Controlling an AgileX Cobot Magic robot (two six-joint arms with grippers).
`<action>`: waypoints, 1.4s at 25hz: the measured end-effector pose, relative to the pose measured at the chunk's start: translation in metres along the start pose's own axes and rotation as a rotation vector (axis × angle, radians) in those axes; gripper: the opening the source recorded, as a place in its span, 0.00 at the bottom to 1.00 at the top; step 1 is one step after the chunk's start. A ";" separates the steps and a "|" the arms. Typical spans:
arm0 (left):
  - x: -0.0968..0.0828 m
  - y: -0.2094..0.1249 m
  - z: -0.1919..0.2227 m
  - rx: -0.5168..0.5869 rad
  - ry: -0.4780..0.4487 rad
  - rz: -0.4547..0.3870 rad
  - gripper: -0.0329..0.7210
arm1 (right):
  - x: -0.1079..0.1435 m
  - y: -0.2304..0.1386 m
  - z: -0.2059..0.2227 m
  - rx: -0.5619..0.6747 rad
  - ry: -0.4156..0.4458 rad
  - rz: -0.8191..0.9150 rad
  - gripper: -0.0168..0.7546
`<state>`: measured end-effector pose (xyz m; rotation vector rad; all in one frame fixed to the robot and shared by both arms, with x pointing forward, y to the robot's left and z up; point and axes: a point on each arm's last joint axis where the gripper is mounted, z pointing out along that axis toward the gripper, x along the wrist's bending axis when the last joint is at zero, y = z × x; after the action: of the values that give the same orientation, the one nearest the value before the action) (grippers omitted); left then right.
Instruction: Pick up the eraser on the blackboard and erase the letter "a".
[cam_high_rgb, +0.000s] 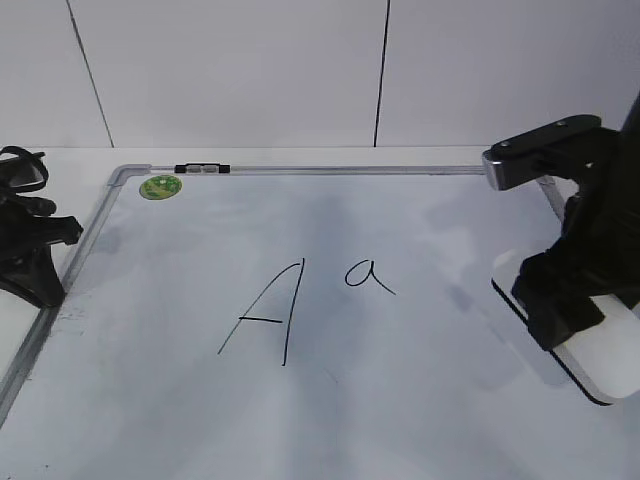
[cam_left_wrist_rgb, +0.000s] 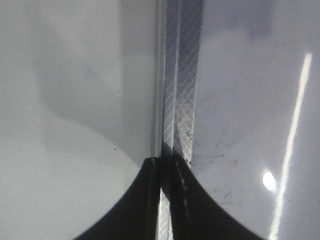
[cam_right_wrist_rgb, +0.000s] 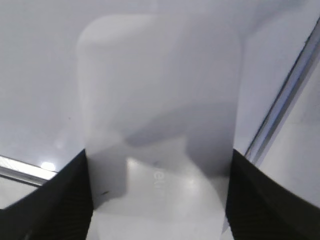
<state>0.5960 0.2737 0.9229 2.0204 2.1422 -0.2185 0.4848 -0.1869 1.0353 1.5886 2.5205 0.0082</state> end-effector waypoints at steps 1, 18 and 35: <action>0.000 0.000 0.000 0.000 0.000 0.000 0.07 | 0.001 0.006 0.003 0.007 0.002 0.000 0.71; 0.000 0.000 0.000 0.002 -0.002 0.000 0.07 | 0.009 0.123 0.026 -0.025 0.033 0.026 0.71; 0.000 0.000 0.000 0.003 -0.002 0.000 0.07 | 0.021 0.154 0.091 0.085 0.052 0.023 0.71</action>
<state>0.5958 0.2735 0.9230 2.0210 2.1417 -0.2235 0.6268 -0.1089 0.9565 1.6697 2.5745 -0.0559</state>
